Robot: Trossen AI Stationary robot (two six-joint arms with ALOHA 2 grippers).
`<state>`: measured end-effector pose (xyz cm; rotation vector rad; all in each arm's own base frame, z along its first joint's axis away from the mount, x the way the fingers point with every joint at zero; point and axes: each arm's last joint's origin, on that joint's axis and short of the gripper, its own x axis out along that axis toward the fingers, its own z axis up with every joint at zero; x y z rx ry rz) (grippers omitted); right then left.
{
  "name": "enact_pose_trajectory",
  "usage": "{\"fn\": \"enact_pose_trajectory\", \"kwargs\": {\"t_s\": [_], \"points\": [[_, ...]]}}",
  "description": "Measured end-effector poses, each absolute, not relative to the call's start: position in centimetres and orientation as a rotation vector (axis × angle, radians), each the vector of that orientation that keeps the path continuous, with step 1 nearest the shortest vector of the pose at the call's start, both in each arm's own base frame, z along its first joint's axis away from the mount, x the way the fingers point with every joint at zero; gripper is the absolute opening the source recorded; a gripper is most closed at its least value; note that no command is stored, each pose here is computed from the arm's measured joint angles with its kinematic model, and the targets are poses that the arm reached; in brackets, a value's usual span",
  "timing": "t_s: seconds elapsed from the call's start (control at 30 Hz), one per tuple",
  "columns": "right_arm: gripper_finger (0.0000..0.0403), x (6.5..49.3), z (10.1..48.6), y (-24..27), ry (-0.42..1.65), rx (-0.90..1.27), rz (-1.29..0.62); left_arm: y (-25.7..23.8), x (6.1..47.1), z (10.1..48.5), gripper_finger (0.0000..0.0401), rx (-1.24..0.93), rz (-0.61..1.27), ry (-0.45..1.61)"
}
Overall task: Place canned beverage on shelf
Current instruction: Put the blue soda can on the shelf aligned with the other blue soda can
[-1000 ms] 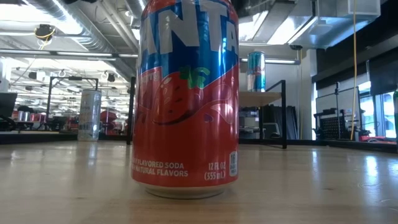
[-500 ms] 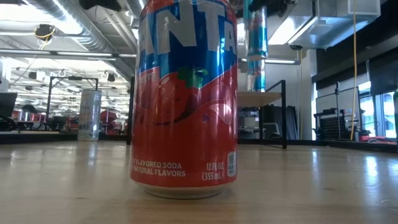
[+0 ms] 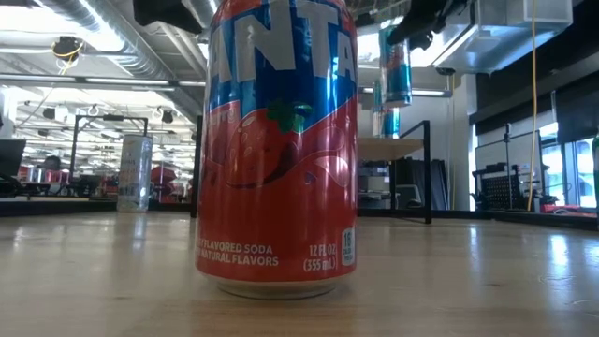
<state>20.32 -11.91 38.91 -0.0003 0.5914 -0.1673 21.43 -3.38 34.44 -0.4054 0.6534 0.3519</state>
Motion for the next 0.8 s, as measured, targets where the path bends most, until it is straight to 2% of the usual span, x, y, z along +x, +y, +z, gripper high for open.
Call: {"fn": "enact_pose_trajectory", "kwargs": {"t_s": [0.2,0.37,0.47,0.8], "points": [[0.0192,19.6,38.8,-12.8,0.576,0.019,-0.144,-2.7,21.6,34.4,0.0308,-0.418,0.378,0.646],[0.0192,18.8,36.1,-13.4,0.577,0.054,-0.173,-2.4,21.8,34.6,0.0308,-0.426,0.381,0.617],[0.0192,18.4,35.9,-13.6,0.519,0.04,-0.206,-2.4,21.9,34.7,0.0308,-0.429,0.378,0.605],[0.0192,18.5,33.4,-14.2,0.524,0.123,-0.215,-2.4,21.9,34.8,0.0308,-0.426,0.388,0.599]]}}
